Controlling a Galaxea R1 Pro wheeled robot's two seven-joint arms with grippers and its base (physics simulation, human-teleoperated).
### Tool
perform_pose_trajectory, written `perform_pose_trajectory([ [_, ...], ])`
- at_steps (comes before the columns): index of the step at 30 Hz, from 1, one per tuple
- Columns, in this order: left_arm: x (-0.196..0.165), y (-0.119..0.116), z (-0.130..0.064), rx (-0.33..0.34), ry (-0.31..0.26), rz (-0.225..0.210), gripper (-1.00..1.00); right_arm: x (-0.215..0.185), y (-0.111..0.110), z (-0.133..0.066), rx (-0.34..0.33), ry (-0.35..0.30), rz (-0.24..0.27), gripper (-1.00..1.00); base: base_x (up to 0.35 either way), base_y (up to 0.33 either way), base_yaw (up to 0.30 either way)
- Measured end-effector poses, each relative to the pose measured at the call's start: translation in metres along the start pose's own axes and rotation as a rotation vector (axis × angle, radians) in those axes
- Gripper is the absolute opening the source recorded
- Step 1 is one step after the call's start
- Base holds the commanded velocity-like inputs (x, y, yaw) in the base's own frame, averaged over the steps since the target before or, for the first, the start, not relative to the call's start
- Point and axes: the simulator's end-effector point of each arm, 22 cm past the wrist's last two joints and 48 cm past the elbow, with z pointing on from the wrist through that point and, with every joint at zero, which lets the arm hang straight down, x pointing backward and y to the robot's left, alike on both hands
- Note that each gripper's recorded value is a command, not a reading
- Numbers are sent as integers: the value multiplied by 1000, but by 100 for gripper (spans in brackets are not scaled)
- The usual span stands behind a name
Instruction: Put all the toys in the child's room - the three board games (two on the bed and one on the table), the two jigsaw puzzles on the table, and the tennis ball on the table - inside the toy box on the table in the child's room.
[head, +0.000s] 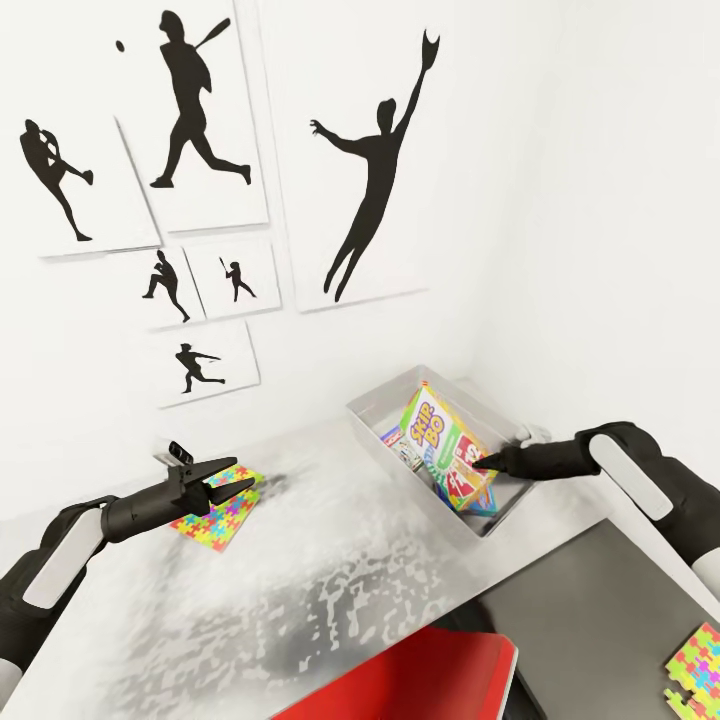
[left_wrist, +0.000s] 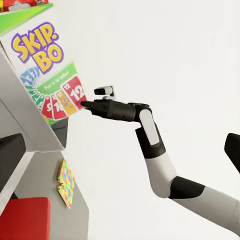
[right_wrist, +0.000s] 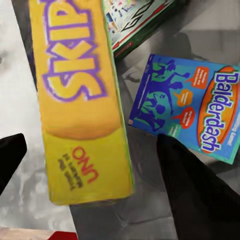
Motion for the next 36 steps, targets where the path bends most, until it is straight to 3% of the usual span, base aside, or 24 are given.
perform_pose_trajectory([
  [23,0,0,0,-1,0,1,100,-2,-1,-3,-2,-6,2,100,0,0,0],
  [27,0,0,-1,-1,-1,1,100,-24,12,-18,-36,-75,-6,100,0,0,0],
  [28,-1,0,-1,0,-4,2,100,-38,18,-30,-57,-124,-8,100,0,0,0],
  [31,-2,-1,-2,2,-6,4,100,-49,26,-48,-81,-186,-13,100,0,0,-61],
  [36,-7,-6,-6,5,-19,15,100,-49,39,-65,-126,-242,-23,100,0,0,-124],
])
